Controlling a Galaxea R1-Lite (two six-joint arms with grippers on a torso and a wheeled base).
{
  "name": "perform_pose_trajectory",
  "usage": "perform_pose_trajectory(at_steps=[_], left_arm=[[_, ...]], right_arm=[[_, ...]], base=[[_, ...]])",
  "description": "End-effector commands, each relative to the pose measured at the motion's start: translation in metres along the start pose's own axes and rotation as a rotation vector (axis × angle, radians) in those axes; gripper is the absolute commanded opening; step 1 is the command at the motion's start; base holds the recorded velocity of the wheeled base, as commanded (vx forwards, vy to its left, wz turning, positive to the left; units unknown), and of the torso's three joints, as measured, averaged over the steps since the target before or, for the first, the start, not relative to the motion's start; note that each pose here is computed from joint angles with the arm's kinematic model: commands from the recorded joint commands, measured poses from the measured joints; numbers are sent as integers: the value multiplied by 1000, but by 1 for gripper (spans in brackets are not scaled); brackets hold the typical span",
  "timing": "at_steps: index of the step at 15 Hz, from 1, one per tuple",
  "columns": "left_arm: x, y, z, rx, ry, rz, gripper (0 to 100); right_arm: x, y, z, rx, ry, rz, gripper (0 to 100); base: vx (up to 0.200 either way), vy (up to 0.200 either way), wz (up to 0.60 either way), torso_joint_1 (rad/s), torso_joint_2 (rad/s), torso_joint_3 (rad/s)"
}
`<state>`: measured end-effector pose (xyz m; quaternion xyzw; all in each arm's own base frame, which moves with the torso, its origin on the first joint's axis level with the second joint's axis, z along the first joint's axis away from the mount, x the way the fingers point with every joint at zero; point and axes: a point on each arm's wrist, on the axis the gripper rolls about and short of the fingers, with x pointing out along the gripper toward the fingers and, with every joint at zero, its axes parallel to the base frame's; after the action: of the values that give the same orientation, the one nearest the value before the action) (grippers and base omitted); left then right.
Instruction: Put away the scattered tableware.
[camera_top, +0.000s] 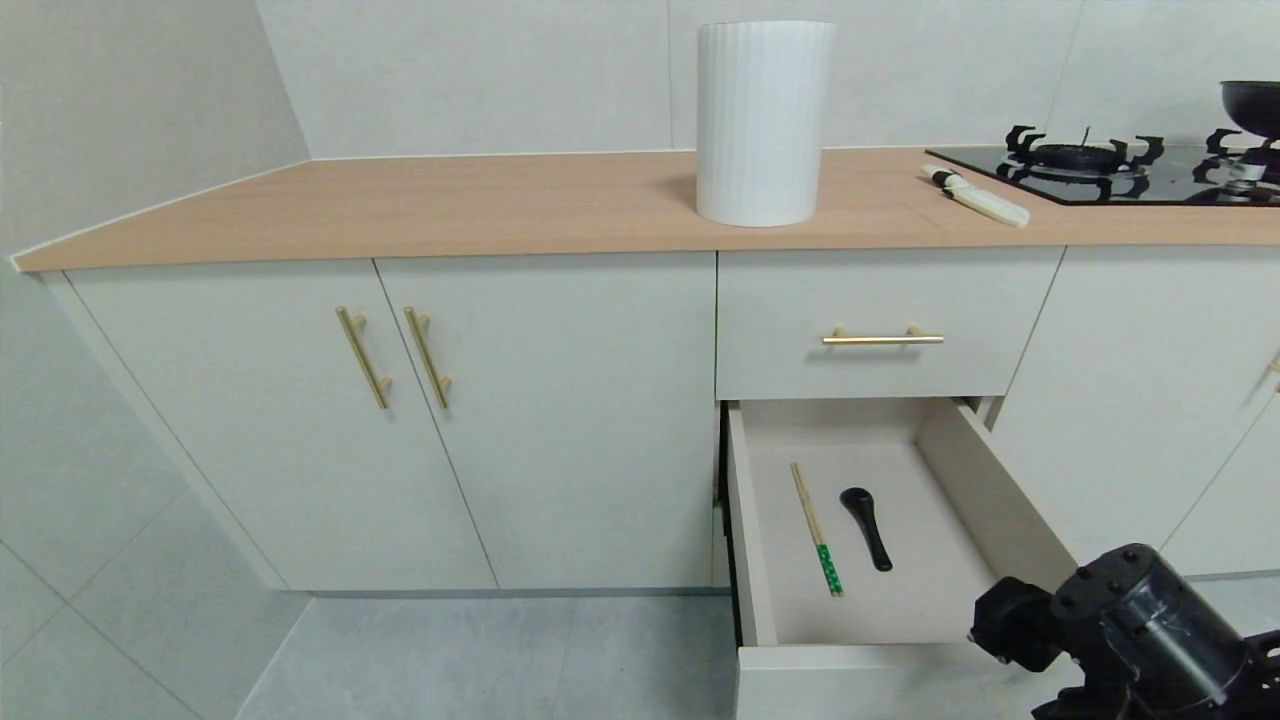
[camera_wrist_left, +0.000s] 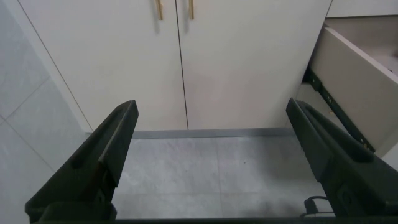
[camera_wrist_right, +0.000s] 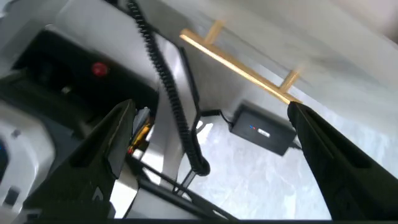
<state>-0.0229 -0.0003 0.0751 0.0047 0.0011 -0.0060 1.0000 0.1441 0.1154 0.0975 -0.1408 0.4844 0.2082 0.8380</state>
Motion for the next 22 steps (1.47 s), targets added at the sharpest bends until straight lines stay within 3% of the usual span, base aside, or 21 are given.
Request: perform_pose_trajectory(at_steps=[1,5,10,16,18,22], left_arm=[[0,0,0,0,1,0,100],[0,0,0,0,1,0,100],[0,0,0,0,1,0,100],[0,0,0,0,1,0,100],[0,0,0,0,1,0,100],[0,0,0,0,1,0,100]], right_arm=[[16,-1,8,61,36,-65,100],[42,-5,31,246,45,-208,100],[49,-15,42,334,21,-256,100],[62,-34,59,423,-107,-269,100],[70,-45,72,455,-190,-276,100],[85,-56,93,427,-276,-288,100]], base=[[0,0,0,0,0,0],[0,0,0,0,0,0],[0,0,0,0,0,0],[0,0,0,0,0,0],[0,0,0,0,0,0],[0,0,0,0,0,0]])
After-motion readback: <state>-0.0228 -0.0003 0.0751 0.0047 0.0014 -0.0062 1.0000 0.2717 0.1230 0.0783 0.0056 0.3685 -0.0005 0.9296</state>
